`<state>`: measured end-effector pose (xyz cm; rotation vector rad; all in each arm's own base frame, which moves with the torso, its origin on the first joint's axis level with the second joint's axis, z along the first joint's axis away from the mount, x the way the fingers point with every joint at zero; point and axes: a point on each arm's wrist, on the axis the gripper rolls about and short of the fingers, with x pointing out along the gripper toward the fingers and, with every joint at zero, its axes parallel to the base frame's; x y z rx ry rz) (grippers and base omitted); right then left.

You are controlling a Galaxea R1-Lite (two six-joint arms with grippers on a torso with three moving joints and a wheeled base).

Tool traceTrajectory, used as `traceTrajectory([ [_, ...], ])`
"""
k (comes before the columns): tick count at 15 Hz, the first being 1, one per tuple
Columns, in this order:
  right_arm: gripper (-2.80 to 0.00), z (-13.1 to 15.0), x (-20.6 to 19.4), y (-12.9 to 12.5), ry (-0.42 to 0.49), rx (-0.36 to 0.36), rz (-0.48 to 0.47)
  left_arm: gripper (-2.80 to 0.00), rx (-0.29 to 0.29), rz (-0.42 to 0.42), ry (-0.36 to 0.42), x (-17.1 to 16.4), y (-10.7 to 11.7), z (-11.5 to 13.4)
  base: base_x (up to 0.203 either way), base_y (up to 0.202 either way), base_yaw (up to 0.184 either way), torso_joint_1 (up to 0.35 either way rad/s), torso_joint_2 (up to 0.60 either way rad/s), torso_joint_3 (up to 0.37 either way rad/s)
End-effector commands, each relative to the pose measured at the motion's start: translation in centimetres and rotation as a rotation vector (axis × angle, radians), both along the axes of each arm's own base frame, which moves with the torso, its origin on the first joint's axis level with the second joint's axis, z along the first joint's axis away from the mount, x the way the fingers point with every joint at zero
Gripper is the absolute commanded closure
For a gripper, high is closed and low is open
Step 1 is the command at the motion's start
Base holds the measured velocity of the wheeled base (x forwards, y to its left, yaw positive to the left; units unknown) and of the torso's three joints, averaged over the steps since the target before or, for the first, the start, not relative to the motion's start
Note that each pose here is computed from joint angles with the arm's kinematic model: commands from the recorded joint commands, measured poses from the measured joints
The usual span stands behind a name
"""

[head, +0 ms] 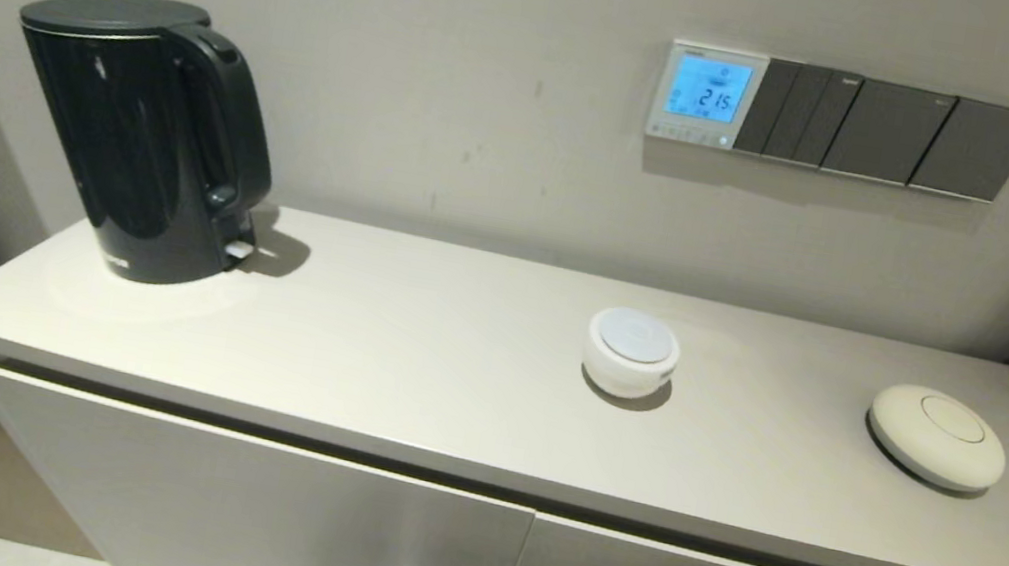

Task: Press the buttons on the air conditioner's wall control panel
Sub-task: Turn off the central air conditioner

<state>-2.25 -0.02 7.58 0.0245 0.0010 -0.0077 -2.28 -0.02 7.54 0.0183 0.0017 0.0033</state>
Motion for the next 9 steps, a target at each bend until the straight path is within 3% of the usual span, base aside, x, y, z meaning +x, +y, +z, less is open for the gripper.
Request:
traceTrajectory([
  [1, 0.00, -0.03, 0.03, 0.00, 0.003, 0.000, 0.000, 0.00, 0.000, 0.000, 0.000, 0.00, 0.00, 0.00, 0.000, 0.000, 0.000, 0.000, 0.00, 0.000],
  [9, 0.00, -0.03, 0.03, 0.00, 0.004, -0.001, 0.000, 0.00, 0.000, 0.001, 0.001, 0.01, 0.00, 0.00, 0.000, 0.000, 0.000, 0.000, 0.00, 0.000],
])
